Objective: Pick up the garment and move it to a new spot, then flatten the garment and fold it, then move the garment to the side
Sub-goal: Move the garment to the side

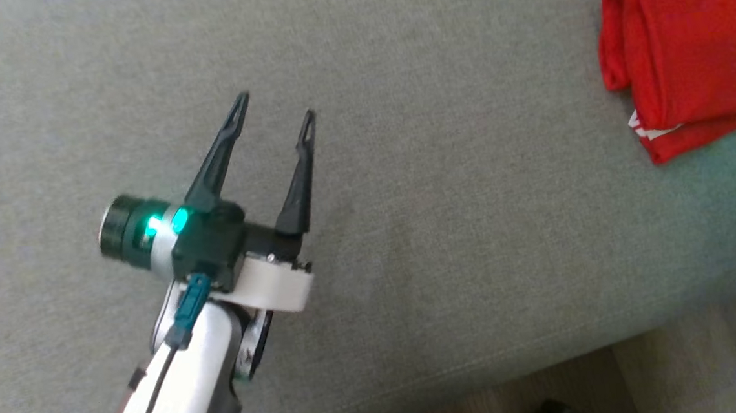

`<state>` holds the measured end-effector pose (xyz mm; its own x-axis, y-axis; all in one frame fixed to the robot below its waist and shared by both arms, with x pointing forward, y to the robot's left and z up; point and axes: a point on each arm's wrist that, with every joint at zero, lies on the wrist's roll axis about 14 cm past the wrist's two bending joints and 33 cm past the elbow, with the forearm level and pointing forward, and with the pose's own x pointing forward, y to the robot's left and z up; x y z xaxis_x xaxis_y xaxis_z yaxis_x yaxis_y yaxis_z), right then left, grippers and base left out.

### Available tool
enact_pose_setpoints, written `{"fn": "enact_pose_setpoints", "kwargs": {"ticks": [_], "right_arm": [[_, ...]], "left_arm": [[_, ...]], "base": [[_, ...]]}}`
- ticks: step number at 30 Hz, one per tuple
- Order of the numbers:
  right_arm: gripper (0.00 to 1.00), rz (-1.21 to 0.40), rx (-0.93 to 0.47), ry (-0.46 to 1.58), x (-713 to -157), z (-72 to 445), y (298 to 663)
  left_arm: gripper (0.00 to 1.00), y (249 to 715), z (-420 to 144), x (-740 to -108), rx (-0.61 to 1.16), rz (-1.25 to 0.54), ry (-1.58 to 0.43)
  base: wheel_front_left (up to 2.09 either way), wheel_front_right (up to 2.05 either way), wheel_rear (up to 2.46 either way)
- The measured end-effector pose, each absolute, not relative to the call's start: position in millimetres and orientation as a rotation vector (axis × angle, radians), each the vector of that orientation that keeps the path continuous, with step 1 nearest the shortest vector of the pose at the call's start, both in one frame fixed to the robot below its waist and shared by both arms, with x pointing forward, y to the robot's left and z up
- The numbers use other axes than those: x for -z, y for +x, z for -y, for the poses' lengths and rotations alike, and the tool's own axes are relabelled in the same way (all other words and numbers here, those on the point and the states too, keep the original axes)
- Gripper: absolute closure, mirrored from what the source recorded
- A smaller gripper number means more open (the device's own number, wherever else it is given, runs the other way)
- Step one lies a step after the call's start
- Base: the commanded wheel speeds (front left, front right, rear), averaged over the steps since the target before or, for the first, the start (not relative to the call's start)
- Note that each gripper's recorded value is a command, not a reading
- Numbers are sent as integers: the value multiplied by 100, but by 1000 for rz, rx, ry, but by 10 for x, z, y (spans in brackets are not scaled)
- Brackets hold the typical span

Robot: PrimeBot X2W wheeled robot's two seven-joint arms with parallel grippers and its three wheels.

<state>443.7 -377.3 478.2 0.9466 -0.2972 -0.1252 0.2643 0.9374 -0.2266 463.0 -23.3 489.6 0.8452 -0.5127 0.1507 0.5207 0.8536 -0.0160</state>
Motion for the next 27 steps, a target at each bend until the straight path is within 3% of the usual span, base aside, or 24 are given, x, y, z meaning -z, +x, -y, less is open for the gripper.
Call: {"fn": "enact_pose_setpoints", "kwargs": {"ticks": [15, 27], "right_arm": [[0, -54, -13, 9, -4971, 2169, 4123], [0, -91, -55, 69, -4907, 1915, 3834]], "left_arm": [[0, 4230, -706, -5000, 241, 91, -8], [0, 3869, -1338, -5022, 56, 68, 17]], "base": [[0, 0, 0], [0, 0, 0]]}}
